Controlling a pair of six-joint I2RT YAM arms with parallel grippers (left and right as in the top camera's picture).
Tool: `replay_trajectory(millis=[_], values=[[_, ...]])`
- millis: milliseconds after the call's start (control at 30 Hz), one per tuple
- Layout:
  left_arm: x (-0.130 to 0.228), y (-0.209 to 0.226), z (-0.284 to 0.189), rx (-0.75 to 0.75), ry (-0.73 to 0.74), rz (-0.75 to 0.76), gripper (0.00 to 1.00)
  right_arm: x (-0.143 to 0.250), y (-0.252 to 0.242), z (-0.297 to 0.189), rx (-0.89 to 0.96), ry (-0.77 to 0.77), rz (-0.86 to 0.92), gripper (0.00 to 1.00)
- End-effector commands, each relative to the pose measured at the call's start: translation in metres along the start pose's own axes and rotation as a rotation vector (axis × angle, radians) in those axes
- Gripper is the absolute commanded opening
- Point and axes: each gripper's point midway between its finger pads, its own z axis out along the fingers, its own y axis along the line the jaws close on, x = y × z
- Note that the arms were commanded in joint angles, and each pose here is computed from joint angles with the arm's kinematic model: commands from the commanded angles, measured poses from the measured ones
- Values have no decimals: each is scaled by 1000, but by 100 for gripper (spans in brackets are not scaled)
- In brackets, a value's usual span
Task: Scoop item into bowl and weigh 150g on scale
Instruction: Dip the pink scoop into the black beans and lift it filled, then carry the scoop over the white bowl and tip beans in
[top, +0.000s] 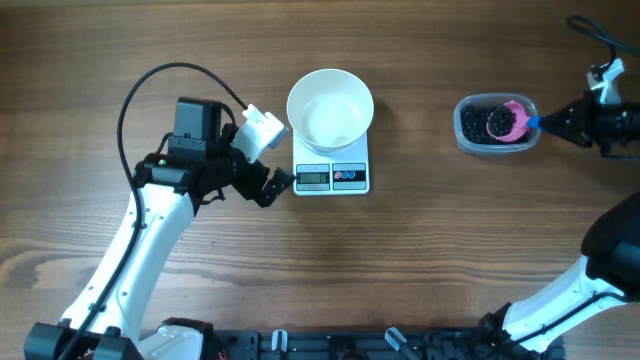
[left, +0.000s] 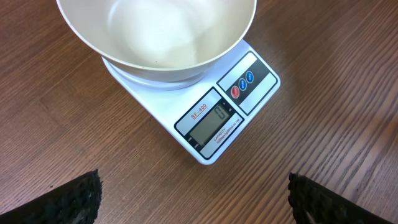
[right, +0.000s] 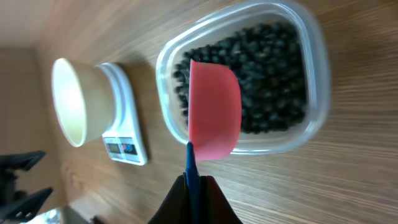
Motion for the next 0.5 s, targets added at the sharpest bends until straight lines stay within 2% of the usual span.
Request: replay_trajectory(millis=[0, 200, 467], values=[[1, -2, 1, 18, -5, 0, 100, -1, 21, 4, -142, -16, -53, 4], [1, -2, 1, 18, -5, 1, 100, 3, 59, 10, -194, 37, -119, 4], [1, -2, 1, 18, -5, 1, 100, 3, 162, 53, -220, 134, -298, 4]])
